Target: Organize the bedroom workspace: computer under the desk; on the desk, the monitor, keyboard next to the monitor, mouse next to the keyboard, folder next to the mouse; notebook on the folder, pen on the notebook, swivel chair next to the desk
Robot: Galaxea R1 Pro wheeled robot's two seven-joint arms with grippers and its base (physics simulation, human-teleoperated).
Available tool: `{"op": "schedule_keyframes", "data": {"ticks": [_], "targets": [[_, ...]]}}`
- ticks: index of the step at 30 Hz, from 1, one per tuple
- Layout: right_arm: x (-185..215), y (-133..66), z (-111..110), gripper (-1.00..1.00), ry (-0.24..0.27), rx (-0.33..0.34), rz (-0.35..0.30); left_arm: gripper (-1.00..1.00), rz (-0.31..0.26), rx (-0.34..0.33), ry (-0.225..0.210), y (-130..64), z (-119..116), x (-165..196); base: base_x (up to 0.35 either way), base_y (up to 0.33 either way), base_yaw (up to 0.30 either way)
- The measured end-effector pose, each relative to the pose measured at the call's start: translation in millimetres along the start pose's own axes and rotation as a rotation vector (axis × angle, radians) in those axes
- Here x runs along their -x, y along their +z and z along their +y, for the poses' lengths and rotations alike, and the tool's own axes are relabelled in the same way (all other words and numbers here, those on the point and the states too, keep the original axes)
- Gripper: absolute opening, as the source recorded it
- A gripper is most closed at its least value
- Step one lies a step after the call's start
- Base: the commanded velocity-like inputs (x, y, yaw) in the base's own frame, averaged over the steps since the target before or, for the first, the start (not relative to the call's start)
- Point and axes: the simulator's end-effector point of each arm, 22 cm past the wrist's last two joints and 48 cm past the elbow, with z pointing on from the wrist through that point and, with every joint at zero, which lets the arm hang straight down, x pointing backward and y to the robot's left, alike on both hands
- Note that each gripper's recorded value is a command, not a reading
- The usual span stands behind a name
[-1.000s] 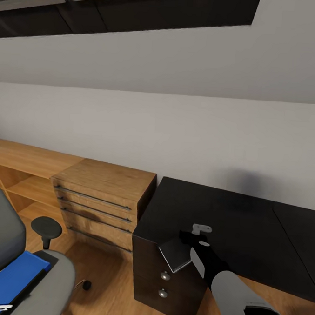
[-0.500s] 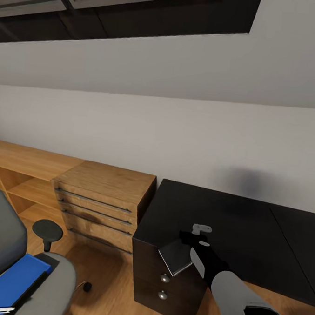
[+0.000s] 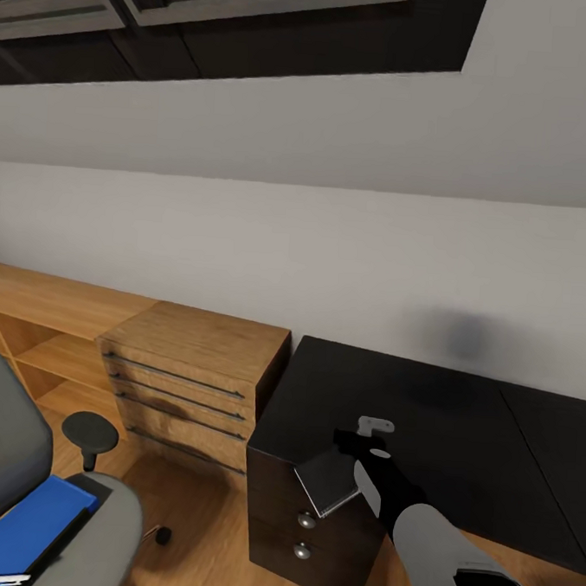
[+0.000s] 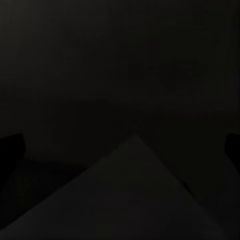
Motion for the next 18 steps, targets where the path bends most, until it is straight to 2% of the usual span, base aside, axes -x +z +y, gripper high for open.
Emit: {"op": "schedule_keyframes", "data": {"ticks": [18], "targets": [[2.9,-0.1,1.5,1.0,0.005,0.003,-0.015,1.0,0.0,0.001,0.0,0.1,0.5,0.1,-0.002,0.0,0.0]]}}
